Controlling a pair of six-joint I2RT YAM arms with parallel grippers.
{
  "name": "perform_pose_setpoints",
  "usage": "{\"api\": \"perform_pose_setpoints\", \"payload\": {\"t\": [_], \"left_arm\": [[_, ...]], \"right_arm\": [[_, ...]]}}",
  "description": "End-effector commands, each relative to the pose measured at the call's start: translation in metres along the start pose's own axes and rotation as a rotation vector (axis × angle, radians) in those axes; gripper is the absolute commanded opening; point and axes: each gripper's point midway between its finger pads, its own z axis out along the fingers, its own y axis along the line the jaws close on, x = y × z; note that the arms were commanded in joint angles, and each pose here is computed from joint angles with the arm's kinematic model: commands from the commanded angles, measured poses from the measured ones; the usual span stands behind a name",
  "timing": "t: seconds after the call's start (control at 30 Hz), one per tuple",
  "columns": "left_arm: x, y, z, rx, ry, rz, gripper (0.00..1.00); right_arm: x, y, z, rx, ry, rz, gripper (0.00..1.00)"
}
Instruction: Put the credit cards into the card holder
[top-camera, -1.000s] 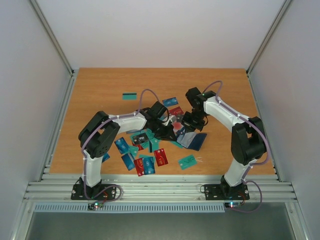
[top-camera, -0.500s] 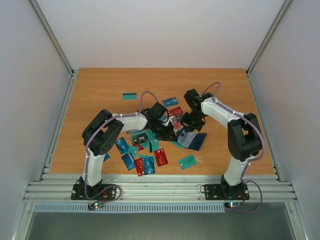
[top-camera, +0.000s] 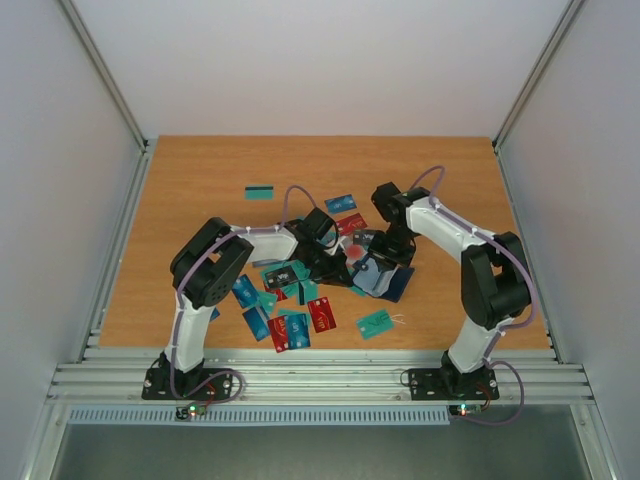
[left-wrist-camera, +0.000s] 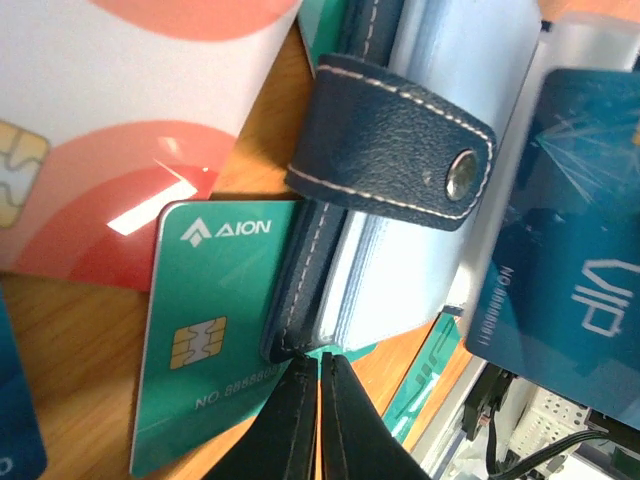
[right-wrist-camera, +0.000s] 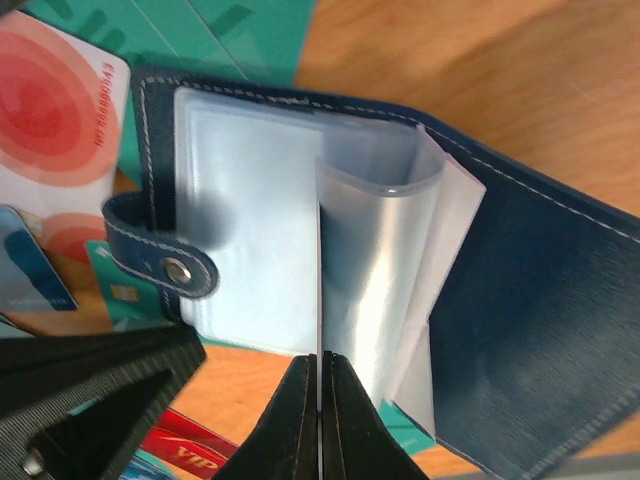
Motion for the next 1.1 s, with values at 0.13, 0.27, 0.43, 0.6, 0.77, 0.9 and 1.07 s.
{"api": "perform_pose_setpoints", "payload": {"t": [0.13,0.27,0.43,0.6,0.77,0.9,1.07], "left_arm": [[-0.011,0.002,0.000,-0.034,-0.021,0.017,0.04],[-0.015,-0.006,-0.004,-0.031,-0.030,0.032,0.03],[-0.020,-0.030,-0.016,0.016,-0.045,0.078,0.03],[-0.021,-0.059,-0.022,0.129,-0.041,0.143,0.04],[-0.017,-0.081,-0.019,0.197,0.006,0.183,0.05],[-0.011,-0.084,-0.003,0.172,0.055,0.226,0.05],[-0.008,-0.090,0.022,0.132,0.080,0.244,0.05]], "right_arm": [[0.012,-0.032,-0.016,0.078,-0.053,-0.076,0.01],[0.013,-0.037,-0.007,0.005,-0.035,-0.070,0.01],[0.009,-0.039,-0.002,-0.062,-0.042,-0.070,0.01],[0.008,-0.034,0.000,-0.156,-0.054,-0.071,0.01],[0.008,-0.032,-0.007,-0.215,-0.086,-0.097,0.01],[0.010,-0.040,-0.014,-0.203,-0.104,-0.114,0.01],[0.013,-0.048,-0.016,-0.186,-0.102,-0.131,0.01]]}}
